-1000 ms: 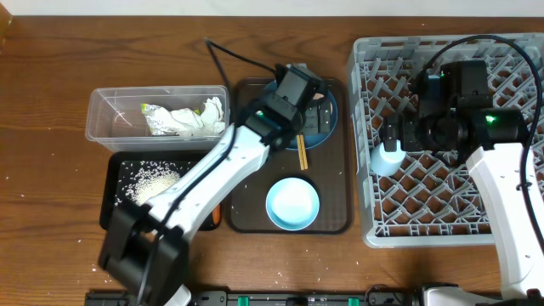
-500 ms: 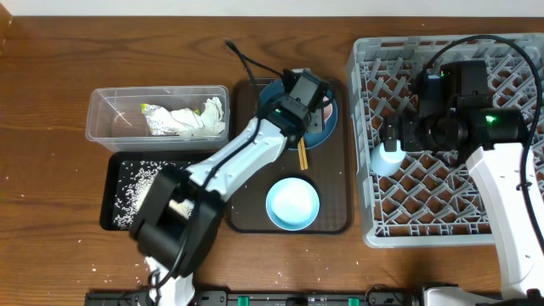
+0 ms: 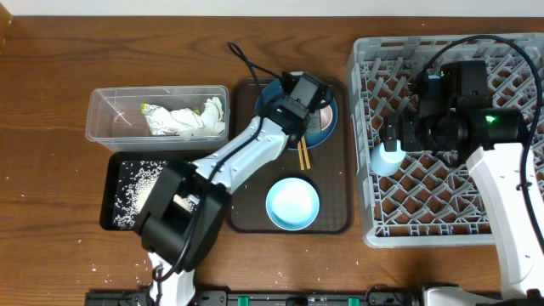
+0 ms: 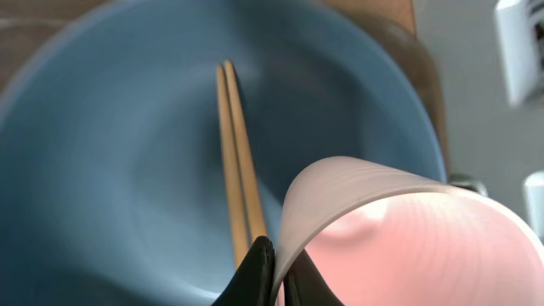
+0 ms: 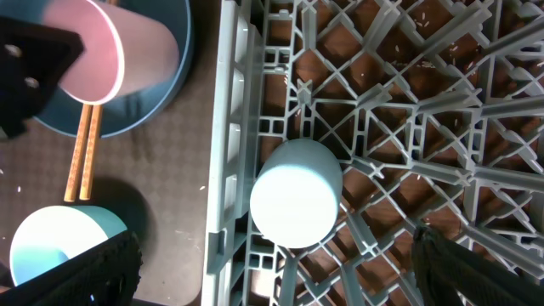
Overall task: Sort waste into correct bins and load items into the dishwasher rack
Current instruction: 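Reach the left gripper to the pink cup and grasp its rim, then lift the pink cup and swing it toward the right gripper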
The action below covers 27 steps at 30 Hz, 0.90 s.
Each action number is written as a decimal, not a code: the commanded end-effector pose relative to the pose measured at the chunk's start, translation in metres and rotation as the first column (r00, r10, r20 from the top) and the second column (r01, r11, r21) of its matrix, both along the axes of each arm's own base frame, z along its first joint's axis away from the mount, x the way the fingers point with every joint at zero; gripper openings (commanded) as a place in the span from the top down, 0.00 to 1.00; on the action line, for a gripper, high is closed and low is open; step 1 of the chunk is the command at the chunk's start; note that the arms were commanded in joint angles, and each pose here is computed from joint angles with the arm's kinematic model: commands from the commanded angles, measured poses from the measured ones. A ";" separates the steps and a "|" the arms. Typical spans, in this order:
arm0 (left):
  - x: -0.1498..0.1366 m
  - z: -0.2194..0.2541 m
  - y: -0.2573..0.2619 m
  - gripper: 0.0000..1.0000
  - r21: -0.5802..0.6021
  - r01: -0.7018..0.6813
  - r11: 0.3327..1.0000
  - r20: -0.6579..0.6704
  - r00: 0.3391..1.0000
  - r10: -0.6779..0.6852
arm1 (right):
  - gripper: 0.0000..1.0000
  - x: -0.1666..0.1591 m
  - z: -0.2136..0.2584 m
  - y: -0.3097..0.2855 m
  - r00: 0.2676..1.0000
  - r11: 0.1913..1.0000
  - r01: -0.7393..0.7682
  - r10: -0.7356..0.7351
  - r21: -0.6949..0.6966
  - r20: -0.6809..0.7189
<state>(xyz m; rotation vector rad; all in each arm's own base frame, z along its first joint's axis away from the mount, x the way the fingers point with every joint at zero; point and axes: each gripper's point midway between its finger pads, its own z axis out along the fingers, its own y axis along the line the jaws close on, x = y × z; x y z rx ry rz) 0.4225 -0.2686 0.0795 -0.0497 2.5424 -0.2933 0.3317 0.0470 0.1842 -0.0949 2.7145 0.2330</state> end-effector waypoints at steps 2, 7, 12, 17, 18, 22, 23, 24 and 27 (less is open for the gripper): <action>0.003 0.072 0.011 0.94 -0.075 -0.011 0.997 0.113 0.993 0.020 | 0.01 0.002 0.005 -0.002 1.000 1.000 0.010 -0.010 -0.004 0.015; -0.038 0.133 -0.004 0.94 -0.189 0.190 0.964 0.130 0.977 -0.167 | 0.01 0.002 0.005 -0.002 1.000 1.000 0.010 -0.010 -0.004 0.015; -0.106 0.164 0.002 0.94 -0.234 0.378 0.896 0.066 0.925 -0.373 | 0.01 0.002 0.005 -0.002 1.000 1.000 0.010 -0.010 -0.004 0.014; -0.152 0.171 0.028 0.94 -0.209 0.409 0.888 -0.022 0.906 -0.423 | 0.01 0.002 0.005 -0.002 1.000 1.000 0.010 -0.010 -0.004 0.015; -0.165 0.175 0.027 0.94 -0.229 0.452 0.862 -0.028 0.882 -0.470 | 0.01 0.002 0.005 -0.002 1.000 1.000 0.009 -0.009 -0.004 0.015; -0.200 0.195 0.013 0.94 -0.334 0.595 0.731 0.017 0.779 -0.627 | 0.01 0.002 0.005 -0.002 1.000 1.000 0.009 -0.009 -0.004 0.015; -0.205 0.199 0.010 0.94 -0.349 0.619 0.704 0.032 0.758 -0.651 | 0.01 0.002 0.005 -0.002 1.000 1.000 0.010 -0.010 -0.004 0.014; -0.209 0.202 0.008 0.94 -0.359 0.640 0.679 0.047 0.739 -0.672 | 0.01 0.002 0.005 -0.002 1.000 1.000 0.010 -0.010 -0.004 0.015; -0.215 0.205 0.006 0.94 -0.374 0.666 0.646 0.060 0.712 -0.699 | 0.01 0.002 0.005 -0.002 1.000 1.000 0.009 -0.009 -0.004 0.015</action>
